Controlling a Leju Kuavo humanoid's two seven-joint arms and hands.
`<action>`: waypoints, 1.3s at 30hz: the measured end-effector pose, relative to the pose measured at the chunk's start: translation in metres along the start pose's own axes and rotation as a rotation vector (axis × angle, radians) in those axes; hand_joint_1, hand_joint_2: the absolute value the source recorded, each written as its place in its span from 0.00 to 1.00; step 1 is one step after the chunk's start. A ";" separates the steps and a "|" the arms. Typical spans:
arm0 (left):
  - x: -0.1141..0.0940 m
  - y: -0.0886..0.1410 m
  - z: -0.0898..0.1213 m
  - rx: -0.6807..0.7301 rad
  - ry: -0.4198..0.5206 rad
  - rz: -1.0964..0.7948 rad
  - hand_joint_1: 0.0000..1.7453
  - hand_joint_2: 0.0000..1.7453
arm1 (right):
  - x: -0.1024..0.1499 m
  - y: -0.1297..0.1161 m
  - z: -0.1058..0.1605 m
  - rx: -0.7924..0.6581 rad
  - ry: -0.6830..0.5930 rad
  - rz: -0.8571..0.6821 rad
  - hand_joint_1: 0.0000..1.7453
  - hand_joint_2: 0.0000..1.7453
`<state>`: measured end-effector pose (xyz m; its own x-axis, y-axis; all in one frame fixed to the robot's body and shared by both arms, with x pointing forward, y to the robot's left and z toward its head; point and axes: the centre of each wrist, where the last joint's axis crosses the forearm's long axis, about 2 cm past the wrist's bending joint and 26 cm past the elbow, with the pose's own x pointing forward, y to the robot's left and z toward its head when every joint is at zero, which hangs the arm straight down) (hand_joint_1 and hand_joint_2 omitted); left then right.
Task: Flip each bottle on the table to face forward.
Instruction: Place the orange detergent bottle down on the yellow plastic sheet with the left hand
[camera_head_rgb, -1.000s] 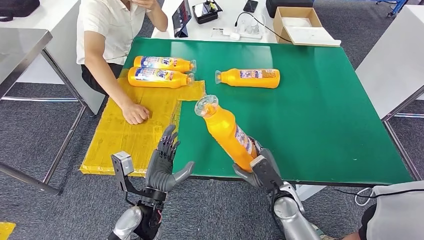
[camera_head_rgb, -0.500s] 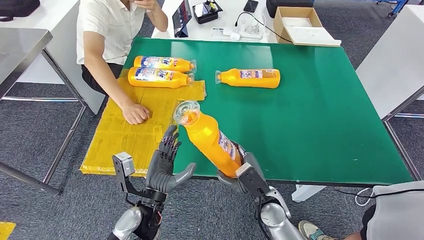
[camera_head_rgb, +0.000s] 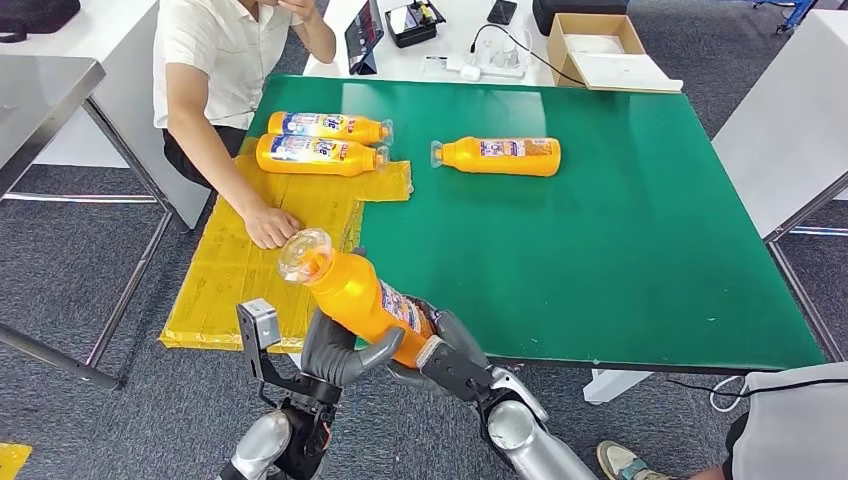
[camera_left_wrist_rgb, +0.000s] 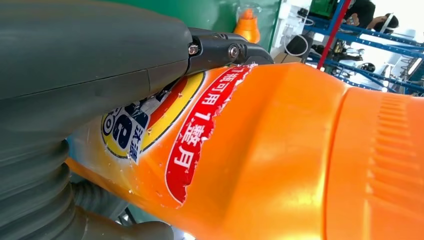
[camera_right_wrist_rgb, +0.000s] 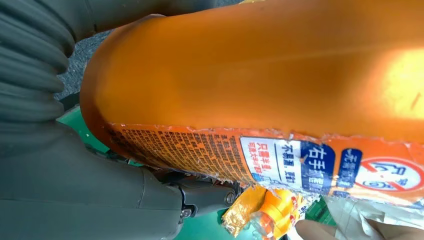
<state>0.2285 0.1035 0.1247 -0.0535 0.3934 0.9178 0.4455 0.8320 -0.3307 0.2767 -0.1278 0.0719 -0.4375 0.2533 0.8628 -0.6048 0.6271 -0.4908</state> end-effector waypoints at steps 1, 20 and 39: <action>0.000 0.000 0.000 0.000 -0.002 -0.003 0.00 1.00 | 0.000 0.000 -0.001 0.004 0.001 0.001 0.94 1.00; -0.002 0.007 -0.003 -0.095 0.030 0.133 1.00 1.00 | -0.003 -0.001 -0.009 0.077 -0.004 -0.004 0.37 1.00; -0.002 0.021 -0.002 -0.074 0.004 0.093 1.00 1.00 | -0.002 0.009 -0.004 0.044 -0.101 -0.034 0.00 0.00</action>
<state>0.2395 0.1191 0.1161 -0.0050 0.4656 0.8850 0.5131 0.7608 -0.3974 0.2743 -0.1199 0.0666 -0.4793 0.1556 0.8637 -0.6480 0.6009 -0.4679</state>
